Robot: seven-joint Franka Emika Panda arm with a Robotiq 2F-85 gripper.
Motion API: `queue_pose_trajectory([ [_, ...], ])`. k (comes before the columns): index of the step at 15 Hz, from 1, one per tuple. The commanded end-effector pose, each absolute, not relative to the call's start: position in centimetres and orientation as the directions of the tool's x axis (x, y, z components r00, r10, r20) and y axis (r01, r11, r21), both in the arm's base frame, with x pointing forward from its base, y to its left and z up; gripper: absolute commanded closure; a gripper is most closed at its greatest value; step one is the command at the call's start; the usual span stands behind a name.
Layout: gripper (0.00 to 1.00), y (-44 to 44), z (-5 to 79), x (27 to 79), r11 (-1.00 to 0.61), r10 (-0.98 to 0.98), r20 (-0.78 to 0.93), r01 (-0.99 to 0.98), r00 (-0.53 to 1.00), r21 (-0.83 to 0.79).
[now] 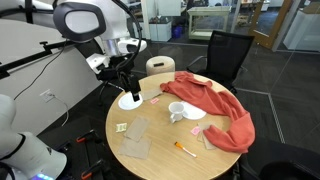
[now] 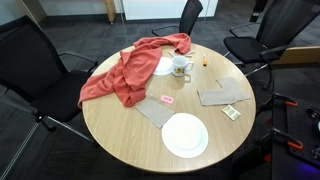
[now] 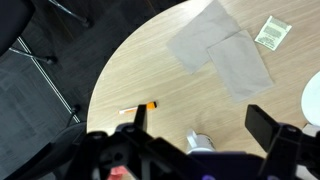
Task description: Move the cup closer to the left white plate
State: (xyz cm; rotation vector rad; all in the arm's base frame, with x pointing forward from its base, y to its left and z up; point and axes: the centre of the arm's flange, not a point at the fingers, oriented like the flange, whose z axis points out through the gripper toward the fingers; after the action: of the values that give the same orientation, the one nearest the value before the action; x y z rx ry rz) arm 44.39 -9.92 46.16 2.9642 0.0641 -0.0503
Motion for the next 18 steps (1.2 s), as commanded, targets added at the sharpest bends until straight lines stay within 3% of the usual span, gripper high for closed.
queue_pose_trajectory([
  [1, 0.00, -9.9, 46.2, 44.4, -0.984, 0.040, -0.038, 0.046, 0.998, 0.175],
  [13, 0.00, -7.4, 36.5, 53.8, -0.971, 0.235, 0.064, 0.232, 0.970, 0.058],
  [18, 0.00, -6.4, 33.1, 58.3, -0.925, 0.378, 0.066, 0.372, 0.924, 0.080],
])
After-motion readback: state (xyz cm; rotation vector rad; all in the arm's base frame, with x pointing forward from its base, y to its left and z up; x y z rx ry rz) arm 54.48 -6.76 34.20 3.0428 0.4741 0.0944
